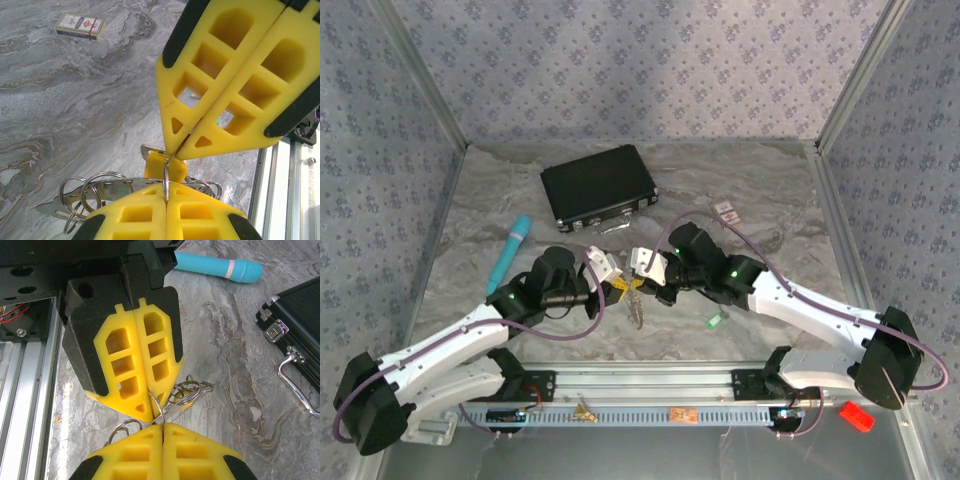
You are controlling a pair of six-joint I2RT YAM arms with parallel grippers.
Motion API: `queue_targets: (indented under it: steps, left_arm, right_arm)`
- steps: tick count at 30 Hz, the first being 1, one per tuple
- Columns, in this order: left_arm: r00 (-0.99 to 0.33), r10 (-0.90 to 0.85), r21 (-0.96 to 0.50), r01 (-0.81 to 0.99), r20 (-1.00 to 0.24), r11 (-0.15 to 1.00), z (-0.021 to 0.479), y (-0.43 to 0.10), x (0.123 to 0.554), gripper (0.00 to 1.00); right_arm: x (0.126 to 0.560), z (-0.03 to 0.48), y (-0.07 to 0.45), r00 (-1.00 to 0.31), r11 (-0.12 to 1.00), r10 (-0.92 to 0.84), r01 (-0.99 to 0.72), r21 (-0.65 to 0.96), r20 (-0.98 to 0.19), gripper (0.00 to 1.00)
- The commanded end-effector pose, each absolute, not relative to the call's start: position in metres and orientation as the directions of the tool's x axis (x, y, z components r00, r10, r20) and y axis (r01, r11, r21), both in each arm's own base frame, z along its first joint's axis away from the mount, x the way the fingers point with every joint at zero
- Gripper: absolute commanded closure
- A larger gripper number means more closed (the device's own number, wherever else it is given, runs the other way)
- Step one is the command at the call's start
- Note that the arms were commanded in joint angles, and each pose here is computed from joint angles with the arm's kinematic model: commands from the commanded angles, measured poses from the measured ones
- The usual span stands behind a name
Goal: Put the keys on the keyring
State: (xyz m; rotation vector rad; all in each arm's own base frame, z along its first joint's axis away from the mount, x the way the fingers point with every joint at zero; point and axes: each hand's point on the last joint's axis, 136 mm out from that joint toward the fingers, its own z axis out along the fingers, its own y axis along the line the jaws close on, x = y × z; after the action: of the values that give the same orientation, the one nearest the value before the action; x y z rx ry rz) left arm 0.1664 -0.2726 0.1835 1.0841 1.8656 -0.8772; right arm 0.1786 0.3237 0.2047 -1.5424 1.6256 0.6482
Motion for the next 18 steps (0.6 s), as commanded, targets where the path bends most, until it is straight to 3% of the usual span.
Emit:
queue_targets:
  steps: [1, 18]
  left_arm:
    - [-0.292, 0.308, -0.173, 0.917, -0.906, 0.360, 0.1994, -0.2800, 0.1654, 1.00]
    - [-0.285, 0.283, -0.177, 0.919, -0.916, 0.353, 0.2037, -0.2814, 0.1658, 1.00]
  right_arm:
    - [0.1808, 0.2097, 0.3303, 0.053, 0.136, -0.562, -0.978, -0.156, -0.826, 1.00]
    - [0.1791, 0.2086, 0.3379, 0.026, 0.135, -0.528, -0.984, -0.115, -0.849, 1.00]
